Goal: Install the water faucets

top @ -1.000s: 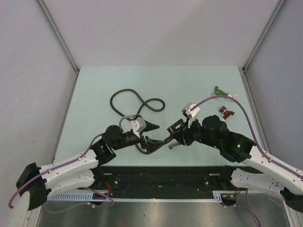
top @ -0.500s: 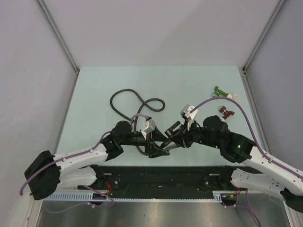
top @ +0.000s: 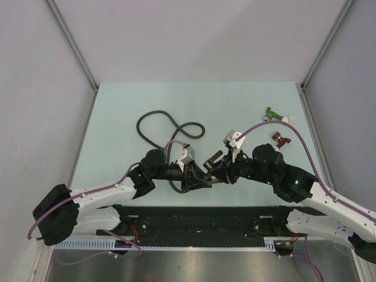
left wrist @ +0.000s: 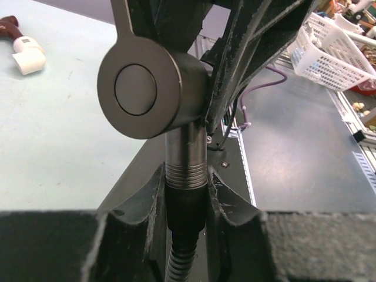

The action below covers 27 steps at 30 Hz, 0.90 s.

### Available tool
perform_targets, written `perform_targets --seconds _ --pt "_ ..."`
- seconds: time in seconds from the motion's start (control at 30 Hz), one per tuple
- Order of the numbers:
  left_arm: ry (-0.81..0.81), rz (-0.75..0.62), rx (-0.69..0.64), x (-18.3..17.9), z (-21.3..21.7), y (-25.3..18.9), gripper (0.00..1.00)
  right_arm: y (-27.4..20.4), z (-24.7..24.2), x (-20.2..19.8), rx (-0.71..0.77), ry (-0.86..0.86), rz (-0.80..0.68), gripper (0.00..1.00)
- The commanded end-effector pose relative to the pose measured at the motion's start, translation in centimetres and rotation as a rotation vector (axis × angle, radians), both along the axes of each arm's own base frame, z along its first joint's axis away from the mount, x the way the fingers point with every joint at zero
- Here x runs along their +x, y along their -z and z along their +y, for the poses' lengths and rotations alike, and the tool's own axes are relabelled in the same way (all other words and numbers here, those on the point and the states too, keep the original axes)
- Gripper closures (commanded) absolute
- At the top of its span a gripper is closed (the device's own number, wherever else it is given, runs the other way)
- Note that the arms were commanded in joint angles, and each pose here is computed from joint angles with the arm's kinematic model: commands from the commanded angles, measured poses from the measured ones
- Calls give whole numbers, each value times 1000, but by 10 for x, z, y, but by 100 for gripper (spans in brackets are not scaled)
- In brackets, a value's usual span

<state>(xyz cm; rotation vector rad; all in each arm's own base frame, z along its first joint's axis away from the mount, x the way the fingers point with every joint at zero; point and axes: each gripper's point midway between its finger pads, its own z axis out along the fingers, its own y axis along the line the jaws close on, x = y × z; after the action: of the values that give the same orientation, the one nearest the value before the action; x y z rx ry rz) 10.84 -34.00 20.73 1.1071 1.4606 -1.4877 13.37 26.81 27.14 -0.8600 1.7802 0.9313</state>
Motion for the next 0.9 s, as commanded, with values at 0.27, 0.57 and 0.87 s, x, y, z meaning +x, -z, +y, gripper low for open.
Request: perform_targets --seconds 0.27,0.57,0.87 --pt "-492 -197 -10 45 4 -37 100 -17 11 19 56 123 -35 100" --pt "-1004 -428 187 79 36 -36 100 -3 13 27 43 203 49 100" --pt "-1209 -627 294 77 32 -47 100 11 15 30 17 239 101 100"
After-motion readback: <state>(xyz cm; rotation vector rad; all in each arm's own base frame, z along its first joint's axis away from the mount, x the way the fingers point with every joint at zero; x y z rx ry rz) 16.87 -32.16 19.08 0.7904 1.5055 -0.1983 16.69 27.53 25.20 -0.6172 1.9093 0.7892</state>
